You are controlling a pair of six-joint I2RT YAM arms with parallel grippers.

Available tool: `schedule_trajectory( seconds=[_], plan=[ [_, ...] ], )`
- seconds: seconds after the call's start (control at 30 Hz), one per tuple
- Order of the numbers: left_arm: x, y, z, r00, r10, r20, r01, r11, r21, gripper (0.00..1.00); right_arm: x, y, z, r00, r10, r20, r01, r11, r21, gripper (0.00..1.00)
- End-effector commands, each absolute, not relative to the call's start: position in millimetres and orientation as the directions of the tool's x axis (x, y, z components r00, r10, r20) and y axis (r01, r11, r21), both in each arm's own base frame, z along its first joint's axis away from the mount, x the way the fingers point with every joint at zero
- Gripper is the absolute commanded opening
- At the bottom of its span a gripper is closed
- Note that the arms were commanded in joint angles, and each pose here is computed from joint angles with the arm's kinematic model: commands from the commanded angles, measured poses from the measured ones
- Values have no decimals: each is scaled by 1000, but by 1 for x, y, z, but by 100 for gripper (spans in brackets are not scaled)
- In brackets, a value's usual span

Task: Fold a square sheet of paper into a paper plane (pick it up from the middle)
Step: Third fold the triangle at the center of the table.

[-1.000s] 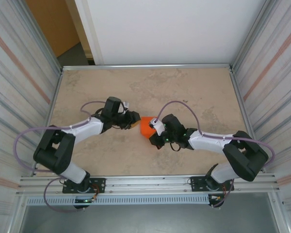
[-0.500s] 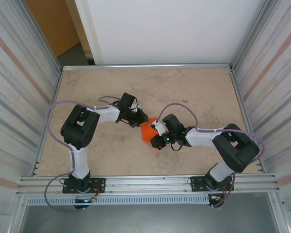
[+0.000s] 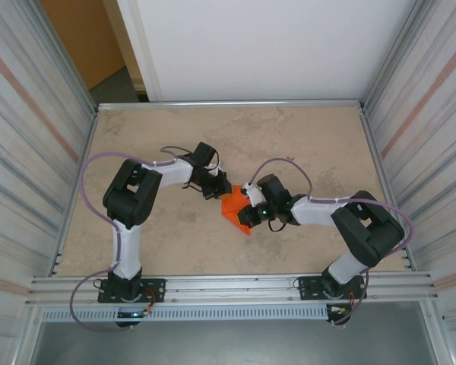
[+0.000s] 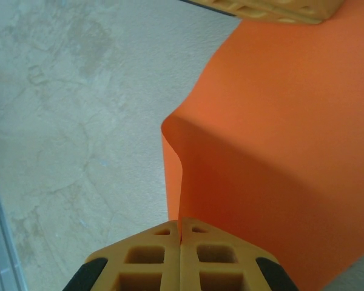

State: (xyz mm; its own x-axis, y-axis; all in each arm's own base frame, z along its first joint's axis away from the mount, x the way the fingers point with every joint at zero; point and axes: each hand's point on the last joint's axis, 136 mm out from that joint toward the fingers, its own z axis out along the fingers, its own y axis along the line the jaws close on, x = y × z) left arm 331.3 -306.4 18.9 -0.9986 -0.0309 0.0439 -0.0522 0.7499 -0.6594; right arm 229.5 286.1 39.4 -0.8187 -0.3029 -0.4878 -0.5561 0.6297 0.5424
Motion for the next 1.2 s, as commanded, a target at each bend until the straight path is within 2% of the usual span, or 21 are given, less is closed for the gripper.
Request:
schedule_trajectory(
  seconds=[0.0,0.4,1.17],
  plan=[
    [313,-291,-8,-993,-19,117,-82,820,-566,9,243,281,45,-830,-264,-491,-520,684,512,0],
    [310,-295,-17,-991,-5,134,-79,831,-551,8,252,270,40,-828,-248,-503,-496,743,449,0],
    [310,-299,-15,-991,-9,135,-83,826,-557,8,250,266,28,-860,-240,-450,-451,770,452,0]
  ],
)
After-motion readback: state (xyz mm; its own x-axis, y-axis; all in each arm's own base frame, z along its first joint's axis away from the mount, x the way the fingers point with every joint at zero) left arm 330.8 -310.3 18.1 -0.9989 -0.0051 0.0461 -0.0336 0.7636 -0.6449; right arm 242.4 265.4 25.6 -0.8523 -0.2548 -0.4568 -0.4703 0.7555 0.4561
